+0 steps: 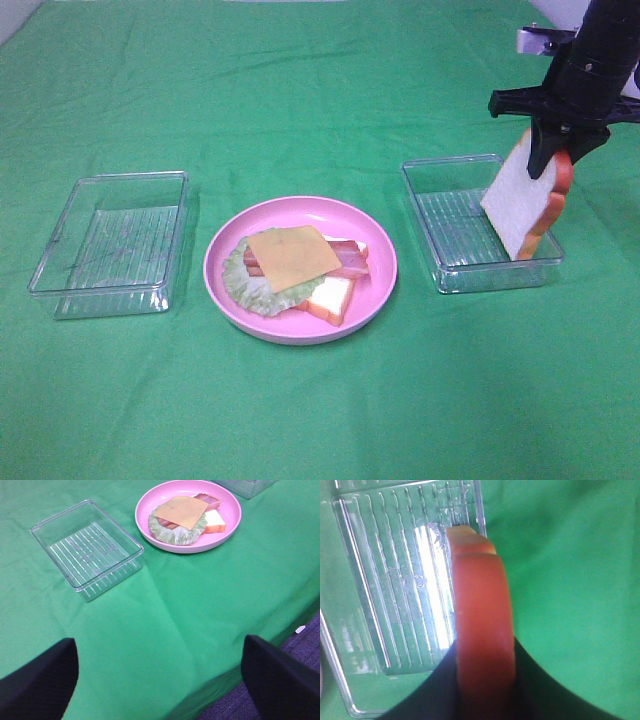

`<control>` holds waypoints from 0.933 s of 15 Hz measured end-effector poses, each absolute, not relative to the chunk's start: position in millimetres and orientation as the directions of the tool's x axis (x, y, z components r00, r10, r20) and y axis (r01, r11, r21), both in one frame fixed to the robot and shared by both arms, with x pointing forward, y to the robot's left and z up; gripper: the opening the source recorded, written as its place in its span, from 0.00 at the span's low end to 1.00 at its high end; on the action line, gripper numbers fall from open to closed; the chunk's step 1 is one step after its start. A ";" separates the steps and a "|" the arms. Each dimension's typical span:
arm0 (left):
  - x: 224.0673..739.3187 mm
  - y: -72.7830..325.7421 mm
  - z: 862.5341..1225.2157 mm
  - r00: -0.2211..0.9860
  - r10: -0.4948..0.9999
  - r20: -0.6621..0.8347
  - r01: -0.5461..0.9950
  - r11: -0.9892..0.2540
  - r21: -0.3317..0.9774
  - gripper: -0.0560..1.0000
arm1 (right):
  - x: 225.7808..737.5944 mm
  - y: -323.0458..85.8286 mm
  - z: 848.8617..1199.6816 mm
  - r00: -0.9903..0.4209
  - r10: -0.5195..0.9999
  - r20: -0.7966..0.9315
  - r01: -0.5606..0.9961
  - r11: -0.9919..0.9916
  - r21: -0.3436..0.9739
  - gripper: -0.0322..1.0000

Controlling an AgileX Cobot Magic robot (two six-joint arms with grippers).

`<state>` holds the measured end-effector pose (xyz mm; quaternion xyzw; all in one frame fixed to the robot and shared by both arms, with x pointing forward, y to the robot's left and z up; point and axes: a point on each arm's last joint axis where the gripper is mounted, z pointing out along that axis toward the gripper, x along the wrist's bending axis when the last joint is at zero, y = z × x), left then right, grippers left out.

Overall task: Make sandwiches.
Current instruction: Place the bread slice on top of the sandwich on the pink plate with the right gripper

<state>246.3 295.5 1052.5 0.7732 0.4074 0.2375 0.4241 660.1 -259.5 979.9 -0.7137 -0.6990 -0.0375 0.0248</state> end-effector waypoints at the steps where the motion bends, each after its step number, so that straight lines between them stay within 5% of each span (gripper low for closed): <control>1: 246.3 295.5 1052.5 0.555 0.831 0.022 0.429 -0.308 0.849 0.84 | 658.8 -259.6 986.6 0.019 0.996 0.090 0.999 -0.022 0.033 0.23; 9: 246.3 295.5 1052.5 0.555 0.831 0.022 0.429 -0.308 0.849 0.84 | 635.1 -232.4 1064.1 -0.058 0.910 0.410 0.984 -0.018 0.179 0.23; 14: 246.3 295.5 1052.5 0.555 0.831 0.022 0.429 -0.308 0.849 0.84 | 615.4 -169.3 1048.4 -0.154 0.816 0.557 0.986 0.094 0.134 0.23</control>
